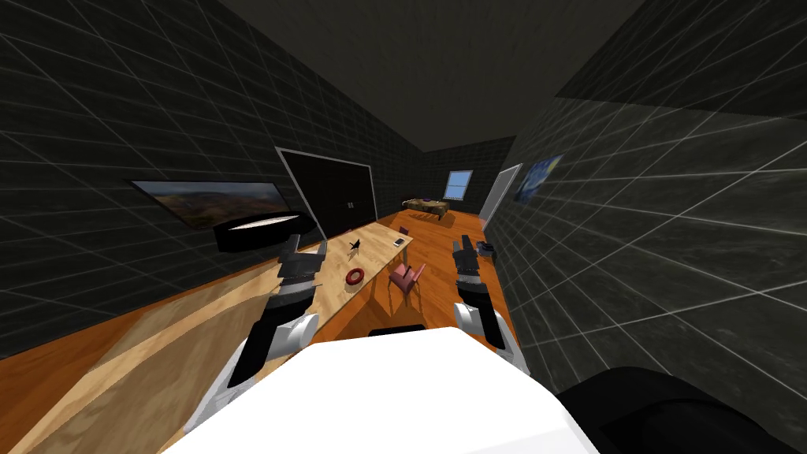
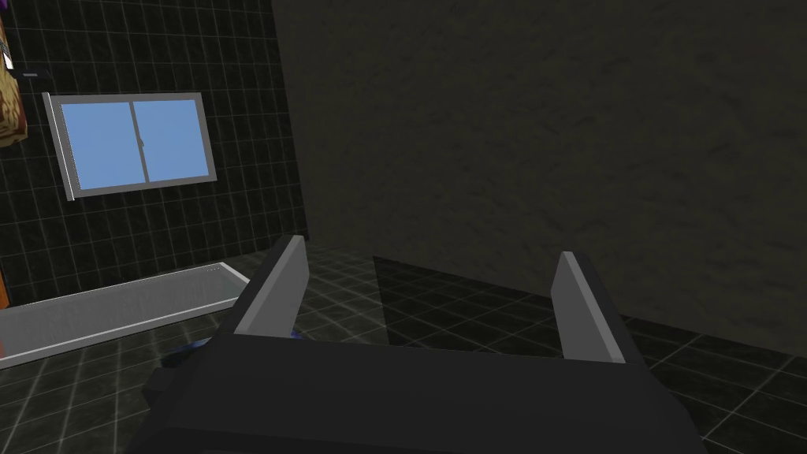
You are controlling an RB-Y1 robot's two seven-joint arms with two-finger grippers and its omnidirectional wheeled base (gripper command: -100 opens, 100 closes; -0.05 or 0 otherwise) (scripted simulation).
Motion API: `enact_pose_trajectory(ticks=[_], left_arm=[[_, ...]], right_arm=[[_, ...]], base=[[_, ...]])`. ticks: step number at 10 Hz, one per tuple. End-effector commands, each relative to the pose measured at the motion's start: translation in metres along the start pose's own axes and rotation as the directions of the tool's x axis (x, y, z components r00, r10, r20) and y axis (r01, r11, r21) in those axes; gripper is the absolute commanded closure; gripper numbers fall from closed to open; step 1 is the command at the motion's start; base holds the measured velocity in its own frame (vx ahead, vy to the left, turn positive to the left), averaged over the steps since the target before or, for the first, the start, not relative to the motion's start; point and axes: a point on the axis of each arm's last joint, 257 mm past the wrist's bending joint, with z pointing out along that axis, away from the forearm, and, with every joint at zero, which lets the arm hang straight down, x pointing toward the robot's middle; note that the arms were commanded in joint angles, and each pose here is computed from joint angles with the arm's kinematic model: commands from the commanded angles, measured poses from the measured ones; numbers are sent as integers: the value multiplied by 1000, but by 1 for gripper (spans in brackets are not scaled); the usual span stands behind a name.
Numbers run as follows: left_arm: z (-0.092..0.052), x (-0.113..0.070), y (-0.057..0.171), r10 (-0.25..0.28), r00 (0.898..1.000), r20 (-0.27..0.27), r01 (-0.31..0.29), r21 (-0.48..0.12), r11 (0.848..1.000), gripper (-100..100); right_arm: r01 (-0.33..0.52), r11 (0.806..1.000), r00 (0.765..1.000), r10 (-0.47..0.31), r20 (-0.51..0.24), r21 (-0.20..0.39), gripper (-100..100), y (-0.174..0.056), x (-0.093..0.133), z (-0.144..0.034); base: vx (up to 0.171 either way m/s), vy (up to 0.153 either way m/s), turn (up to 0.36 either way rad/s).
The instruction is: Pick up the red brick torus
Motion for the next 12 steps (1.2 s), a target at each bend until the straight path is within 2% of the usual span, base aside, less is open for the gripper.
enact_pose_trajectory(ticks=[1, 2, 4, 7, 8, 9, 10, 11, 12], left_arm=[[-1, -7, 23, -9, 1000, 21, 11, -64, 998, -100], [-1, -8, 28, -9, 1000, 25, 11, -83, 997, -100], [-2, -16, 54, -18, 998, 53, 26, -159, 987, -100], [-5, -21, 75, -21, 997, 76, 38, -230, 972, -100], [-7, -25, 89, -25, 996, 90, 48, -267, 963, -100], [-8, -26, 93, -24, 995, 94, 50, -282, 958, -100], [-11, -30, 108, -27, 993, 111, 62, -325, 944, -100], [-12, -31, 110, -26, 993, 113, 63, -334, 940, -100], [-15, -34, 125, -30, 991, 129, 76, -373, 925, -100]], right_arm=[[0, 1000, 1000, 0, 0, 0, 0, 0, 0, 0], [0, 1000, 1000, 0, 0, 0, 0, 0, 0, 0], [0, 1000, 1000, 0, 0, 0, 0, 0, 0, 0], [0, 1000, 1000, 0, 0, 0, 0, 0, 0, 0], [0, 1000, 1000, 0, 0, 0, 0, 0, 0, 0], [0, 1000, 1000, 0, 0, 0, 0, 0, 0, 0], [0, 1000, 1000, 0, 0, 0, 0, 0, 0, 0], [0, 1000, 1000, 0, 0, 0, 0, 0, 0, 0], [0, 1000, 1000, 0, 0, 0, 0, 0, 0, 0]], base=[[-112, -42, 17], [-87, -19, 6], [-79, 5, 15], [-62, -25, 6], [-55, -20, 8], [-44, -8, 4], [-53, -1, 7], [-49, -9, 1], [-46, -14, 7]])
